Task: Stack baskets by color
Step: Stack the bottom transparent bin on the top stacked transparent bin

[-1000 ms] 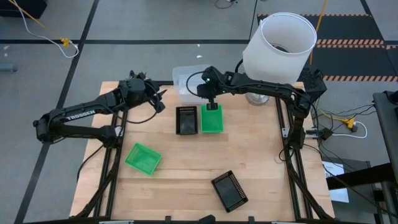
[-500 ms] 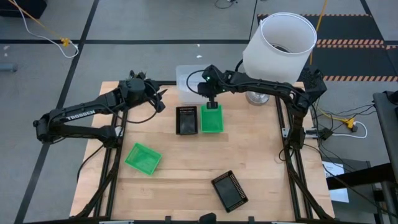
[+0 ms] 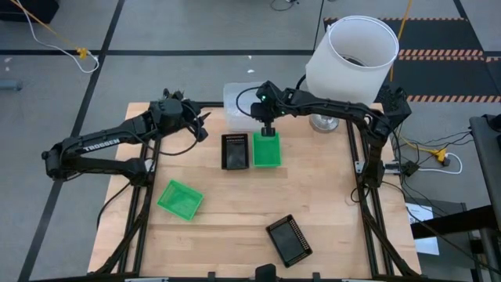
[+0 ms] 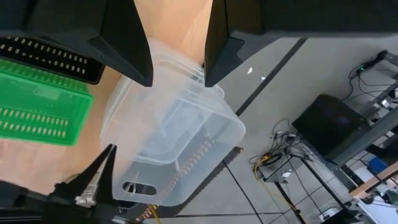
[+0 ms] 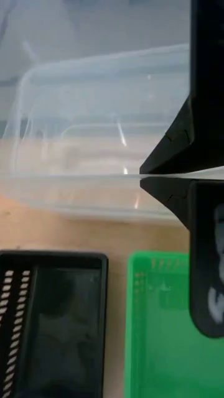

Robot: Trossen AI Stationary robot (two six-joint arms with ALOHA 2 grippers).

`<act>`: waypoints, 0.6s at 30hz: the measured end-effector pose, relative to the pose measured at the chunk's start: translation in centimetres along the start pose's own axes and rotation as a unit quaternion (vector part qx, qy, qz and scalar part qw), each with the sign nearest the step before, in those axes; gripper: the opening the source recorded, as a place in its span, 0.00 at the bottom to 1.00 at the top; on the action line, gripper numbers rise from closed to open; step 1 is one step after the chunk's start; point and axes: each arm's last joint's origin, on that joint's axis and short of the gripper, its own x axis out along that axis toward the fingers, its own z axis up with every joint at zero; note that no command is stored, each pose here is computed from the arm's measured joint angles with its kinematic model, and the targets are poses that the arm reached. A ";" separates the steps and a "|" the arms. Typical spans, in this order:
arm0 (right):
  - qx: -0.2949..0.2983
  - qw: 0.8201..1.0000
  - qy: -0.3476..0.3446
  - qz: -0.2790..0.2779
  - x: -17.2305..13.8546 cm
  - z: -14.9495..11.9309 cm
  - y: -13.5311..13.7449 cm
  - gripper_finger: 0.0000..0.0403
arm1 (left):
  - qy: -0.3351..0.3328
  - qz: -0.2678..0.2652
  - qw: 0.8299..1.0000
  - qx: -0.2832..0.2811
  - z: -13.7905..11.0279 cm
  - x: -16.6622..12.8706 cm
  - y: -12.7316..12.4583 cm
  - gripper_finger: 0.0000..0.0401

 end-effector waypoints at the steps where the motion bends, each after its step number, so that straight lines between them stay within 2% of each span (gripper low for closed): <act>1: 0.002 1.000 -0.002 0.003 0.0 -0.1 0.0 0.00 | 0.000 0.000 1.000 0.000 0.0 0.0 0.0 0.36; 18: 0.006 1.000 -0.015 0.018 0.4 -0.3 0.1 0.01 | -0.001 0.000 1.000 0.000 0.0 0.0 0.0 0.36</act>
